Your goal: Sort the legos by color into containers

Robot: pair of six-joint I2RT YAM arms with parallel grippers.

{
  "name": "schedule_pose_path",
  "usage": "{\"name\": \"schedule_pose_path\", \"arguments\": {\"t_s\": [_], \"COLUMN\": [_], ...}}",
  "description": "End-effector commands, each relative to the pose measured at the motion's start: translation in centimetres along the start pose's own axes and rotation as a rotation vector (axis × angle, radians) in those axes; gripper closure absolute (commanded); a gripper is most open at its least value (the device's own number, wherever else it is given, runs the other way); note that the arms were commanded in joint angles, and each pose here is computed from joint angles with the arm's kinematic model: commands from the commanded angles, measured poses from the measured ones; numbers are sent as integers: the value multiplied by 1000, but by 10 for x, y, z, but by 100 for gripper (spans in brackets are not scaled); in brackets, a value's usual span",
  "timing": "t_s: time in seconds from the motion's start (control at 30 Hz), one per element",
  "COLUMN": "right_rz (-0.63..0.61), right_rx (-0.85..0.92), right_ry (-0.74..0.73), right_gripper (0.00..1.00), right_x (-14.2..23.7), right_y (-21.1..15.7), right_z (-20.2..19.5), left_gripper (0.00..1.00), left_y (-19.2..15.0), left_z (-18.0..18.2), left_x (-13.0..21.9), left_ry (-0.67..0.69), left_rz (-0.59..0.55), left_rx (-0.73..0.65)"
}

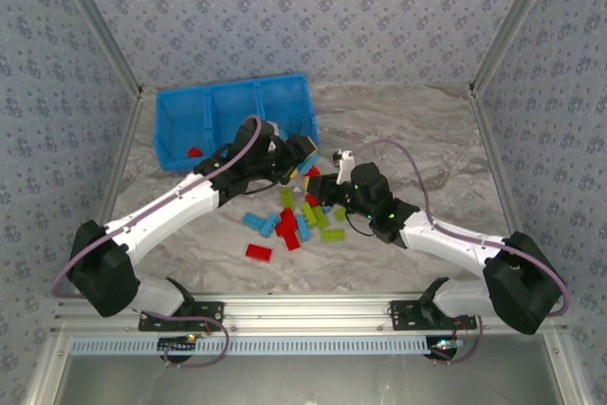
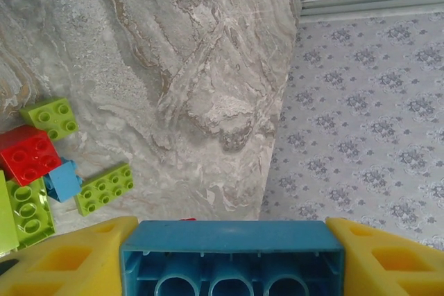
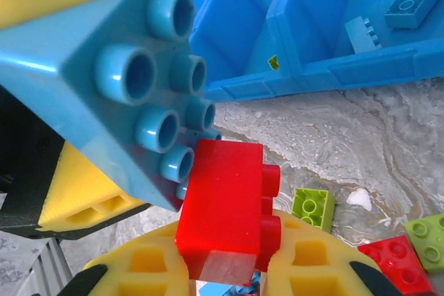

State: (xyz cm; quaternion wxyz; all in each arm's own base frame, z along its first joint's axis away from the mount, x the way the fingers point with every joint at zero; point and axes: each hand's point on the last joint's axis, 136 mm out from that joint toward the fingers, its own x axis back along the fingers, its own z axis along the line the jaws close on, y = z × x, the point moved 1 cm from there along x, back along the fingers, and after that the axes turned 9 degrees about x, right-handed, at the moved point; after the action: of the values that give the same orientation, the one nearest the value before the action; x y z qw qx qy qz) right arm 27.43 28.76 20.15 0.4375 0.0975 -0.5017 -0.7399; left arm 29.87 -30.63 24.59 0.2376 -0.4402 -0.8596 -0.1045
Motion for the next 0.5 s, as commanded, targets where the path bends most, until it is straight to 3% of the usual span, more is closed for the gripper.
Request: {"name": "schedule_pose_path", "arguments": {"t_s": [0.0,0.23,0.37,0.47], "right_rz": [-38,35,28,20], "right_rx": [47,38,43,62], "right_ry": [-17,-173,-175,-189], "right_gripper": [82,84,84,83], "right_x": [13,43,66,84], "right_y": [12,-14,-11,-8], "right_z": [3,-27,-18,-11], "left_gripper": [54,53,52,52], "left_y": [4,51,113,152], "left_z": [-7,-30,-17,-13], "left_x": [7,6,-18,-47], "left_ry": [-12,43,341,456], "left_rz": [-16,-161,-371,-427], "left_rx": [39,-137,-349,-402]}}
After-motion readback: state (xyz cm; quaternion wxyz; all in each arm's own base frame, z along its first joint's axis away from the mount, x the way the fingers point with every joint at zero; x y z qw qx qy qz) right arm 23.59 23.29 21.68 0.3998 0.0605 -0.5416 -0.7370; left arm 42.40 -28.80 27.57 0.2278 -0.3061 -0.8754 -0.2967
